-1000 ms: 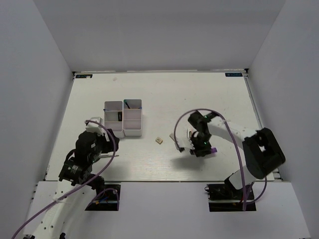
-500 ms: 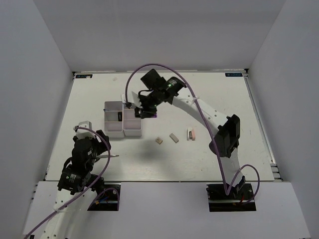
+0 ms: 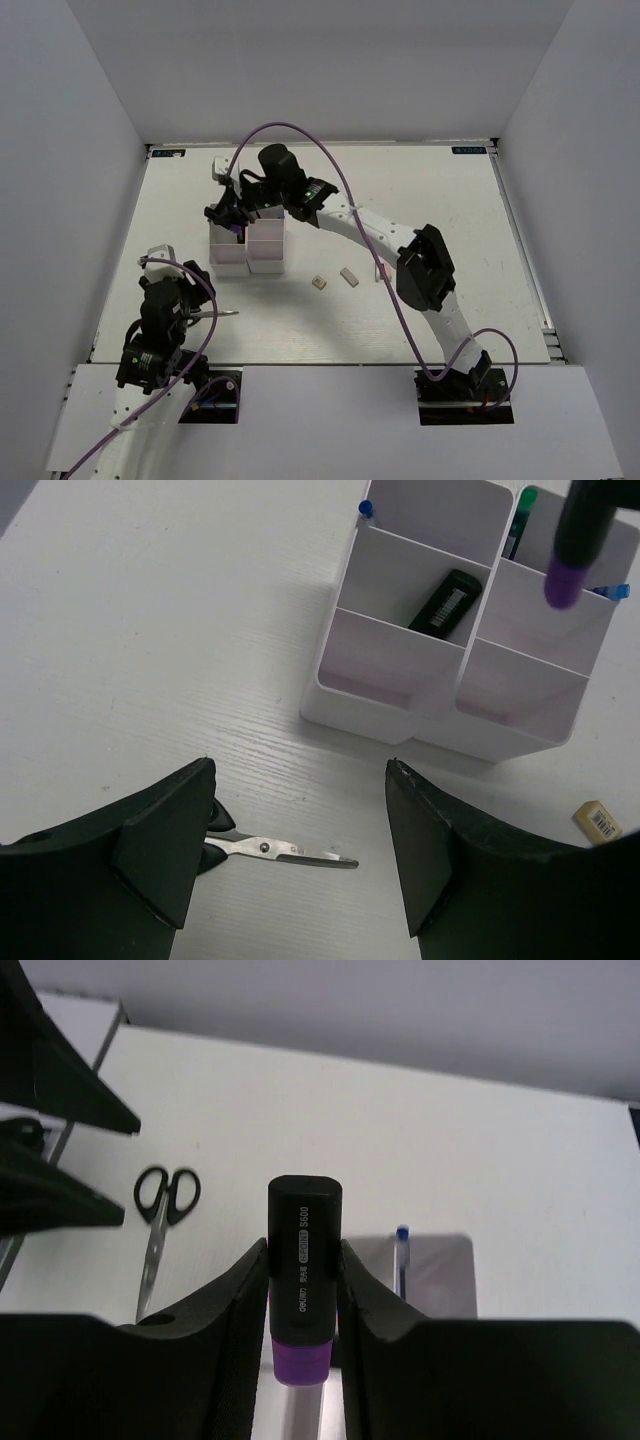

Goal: Sort the stationery into containers
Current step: Place the pen in the storage box.

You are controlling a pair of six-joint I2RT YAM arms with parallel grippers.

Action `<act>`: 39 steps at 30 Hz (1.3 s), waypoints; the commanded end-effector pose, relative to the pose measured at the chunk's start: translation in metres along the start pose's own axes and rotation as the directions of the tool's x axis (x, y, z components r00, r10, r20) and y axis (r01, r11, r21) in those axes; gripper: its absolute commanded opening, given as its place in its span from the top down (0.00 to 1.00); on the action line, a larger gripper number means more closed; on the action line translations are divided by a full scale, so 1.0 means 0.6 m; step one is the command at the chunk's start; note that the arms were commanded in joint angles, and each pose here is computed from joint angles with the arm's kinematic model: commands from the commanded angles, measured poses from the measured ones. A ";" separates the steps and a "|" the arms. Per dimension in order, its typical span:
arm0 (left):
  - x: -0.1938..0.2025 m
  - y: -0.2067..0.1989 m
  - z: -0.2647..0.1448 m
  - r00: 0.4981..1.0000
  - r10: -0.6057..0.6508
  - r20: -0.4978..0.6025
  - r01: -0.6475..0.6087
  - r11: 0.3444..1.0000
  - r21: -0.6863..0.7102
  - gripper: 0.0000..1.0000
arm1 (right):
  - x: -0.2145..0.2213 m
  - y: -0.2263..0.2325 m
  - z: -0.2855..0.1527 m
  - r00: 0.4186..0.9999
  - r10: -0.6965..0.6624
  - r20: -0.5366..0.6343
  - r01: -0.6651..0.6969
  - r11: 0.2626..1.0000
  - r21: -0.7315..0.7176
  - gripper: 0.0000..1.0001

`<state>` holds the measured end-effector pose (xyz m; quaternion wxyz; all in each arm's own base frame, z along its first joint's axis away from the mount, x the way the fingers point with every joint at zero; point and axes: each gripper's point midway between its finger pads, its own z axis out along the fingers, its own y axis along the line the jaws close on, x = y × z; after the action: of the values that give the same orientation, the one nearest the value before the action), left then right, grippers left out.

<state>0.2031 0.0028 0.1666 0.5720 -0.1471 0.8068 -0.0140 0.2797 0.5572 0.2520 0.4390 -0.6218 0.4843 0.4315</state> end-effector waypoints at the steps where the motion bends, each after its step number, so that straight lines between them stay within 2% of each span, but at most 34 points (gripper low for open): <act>1: -0.007 0.007 -0.001 0.999 -0.019 0.026 0.020 1.000 -0.022 0.22 | -0.088 -0.021 0.019 0.974 -0.025 0.225 0.026 1.000 -0.002 1.00; 7: -0.006 0.005 0.000 1.000 -0.020 0.021 0.020 1.000 -0.015 0.22 | -0.099 -0.034 0.057 0.952 -0.074 0.297 0.078 0.997 -0.003 1.00; 18: -0.005 0.005 0.000 1.000 -0.020 0.021 0.020 1.000 -0.015 0.23 | 0.013 -0.047 0.084 0.970 -0.059 0.236 0.060 0.998 0.003 1.00; 29: 0.001 0.003 0.003 1.000 -0.009 -0.002 0.009 1.000 -0.012 0.23 | 0.063 -0.066 0.086 0.978 -0.067 0.198 0.060 0.997 0.043 1.00; 31: 0.001 0.001 0.004 1.000 -0.011 -0.003 0.011 1.000 -0.009 0.23 | 0.064 -0.067 0.085 0.978 -0.076 0.195 0.068 0.997 0.045 0.97; 33: 0.003 0.000 0.004 1.000 -0.009 -0.008 0.009 1.000 -0.005 0.23 | 0.068 -0.074 0.083 0.979 -0.082 0.189 0.072 0.995 0.062 0.89; 35: 0.005 0.000 0.004 1.000 -0.006 -0.014 0.006 1.000 -0.004 0.23 | 0.072 -0.076 0.080 0.980 -0.081 0.182 0.071 0.995 0.065 0.80; 36: 0.005 -0.001 0.005 1.000 -0.007 -0.015 0.007 1.000 -0.002 0.23 | 0.071 -0.074 0.081 0.979 -0.086 0.182 0.075 0.995 0.064 0.71; 39: 0.006 -0.002 0.005 1.000 -0.004 -0.019 0.004 1.000 0.001 0.23 | 0.072 -0.066 0.077 0.979 -0.095 0.180 0.087 0.995 0.048 0.59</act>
<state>0.2035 0.0028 0.1650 0.5685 -0.1499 0.8088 -0.0140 0.3192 0.6002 0.1834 0.4846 -0.5882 0.4518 0.4638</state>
